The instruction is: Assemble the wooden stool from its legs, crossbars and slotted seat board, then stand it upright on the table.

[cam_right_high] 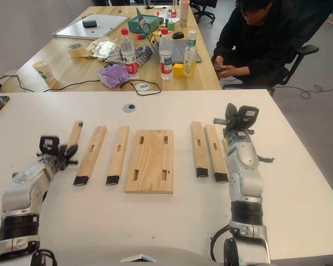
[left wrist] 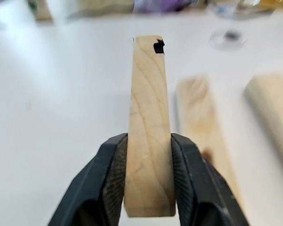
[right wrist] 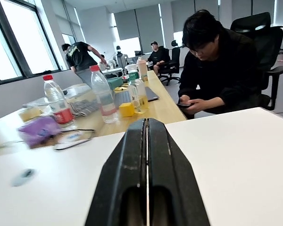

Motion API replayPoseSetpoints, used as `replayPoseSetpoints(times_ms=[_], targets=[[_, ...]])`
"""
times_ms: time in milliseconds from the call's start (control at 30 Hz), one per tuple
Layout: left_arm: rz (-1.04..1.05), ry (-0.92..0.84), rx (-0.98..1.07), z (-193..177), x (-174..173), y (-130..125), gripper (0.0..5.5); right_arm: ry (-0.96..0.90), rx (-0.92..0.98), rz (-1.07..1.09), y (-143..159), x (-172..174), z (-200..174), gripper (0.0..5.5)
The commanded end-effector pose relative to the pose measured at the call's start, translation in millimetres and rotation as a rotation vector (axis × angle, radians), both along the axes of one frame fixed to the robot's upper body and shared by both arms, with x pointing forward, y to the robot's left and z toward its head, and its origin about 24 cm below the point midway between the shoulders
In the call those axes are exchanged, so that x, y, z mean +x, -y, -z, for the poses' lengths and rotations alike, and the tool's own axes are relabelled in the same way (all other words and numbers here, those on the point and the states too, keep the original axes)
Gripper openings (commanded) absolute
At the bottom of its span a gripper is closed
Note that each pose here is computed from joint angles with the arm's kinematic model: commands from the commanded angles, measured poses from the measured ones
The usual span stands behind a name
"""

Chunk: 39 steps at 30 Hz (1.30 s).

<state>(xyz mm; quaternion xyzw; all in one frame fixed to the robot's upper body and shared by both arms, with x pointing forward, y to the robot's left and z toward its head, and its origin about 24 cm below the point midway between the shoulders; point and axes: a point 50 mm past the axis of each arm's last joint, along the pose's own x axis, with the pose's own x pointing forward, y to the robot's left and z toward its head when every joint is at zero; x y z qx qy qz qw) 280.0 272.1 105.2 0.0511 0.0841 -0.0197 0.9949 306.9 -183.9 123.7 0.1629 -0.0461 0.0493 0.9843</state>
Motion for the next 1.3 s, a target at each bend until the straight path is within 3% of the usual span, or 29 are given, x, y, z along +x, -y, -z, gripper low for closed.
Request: replayPoseSetpoints(times_ms=[33, 133, 267, 367, 500, 633, 767, 900, 1267, 1300], targets=[[0.379, 0.312, -0.013, -70.8, 17.3, 83.0, 1.28, -0.057, 0.320, -0.525, -41.5, 4.2, -46.2, 0.50], [0.659, 0.362, -0.022, -82.0, 4.6, 136.3, 1.28, -0.044, 0.517, -0.837, -66.0, -7.9, -80.4, 1.03], [0.758, 0.370, -0.012, -81.3, -4.0, 150.1, 1.28, -0.023, 0.767, -0.963, -66.6, -13.7, -101.7, 1.68], [0.805, 0.362, -0.016, -79.7, -9.7, 155.1, 1.28, -0.045, 0.845, -0.995, -64.6, -16.9, -106.6, 2.09], [0.844, 0.356, -0.023, -77.9, -14.9, 162.1, 1.28, -0.111, 0.829, -0.969, -63.3, -16.3, -100.1, 2.54], [0.812, 0.359, -0.032, -80.0, -11.4, 157.0, 1.28, -0.113, 0.812, -0.958, -59.4, -16.9, -99.4, 2.55], [0.684, 0.377, -0.054, -84.7, 2.7, 140.3, 1.28, -0.097, 0.755, -0.981, -60.0, -20.8, -103.7, 3.22], [0.682, 0.393, -0.070, -87.2, 1.5, 142.0, 1.28, -0.096, 0.664, -0.976, -66.3, -20.8, -103.7, 3.77], [0.765, 0.366, -0.092, -78.1, -14.4, 157.9, 1.28, -0.120, 0.604, -0.884, -68.6, -8.5, -93.7, 3.81], [0.767, 0.360, -0.091, -76.3, -14.9, 158.1, 1.28, -0.119, 0.611, -0.878, -68.3, -7.5, -93.6, 3.62]])
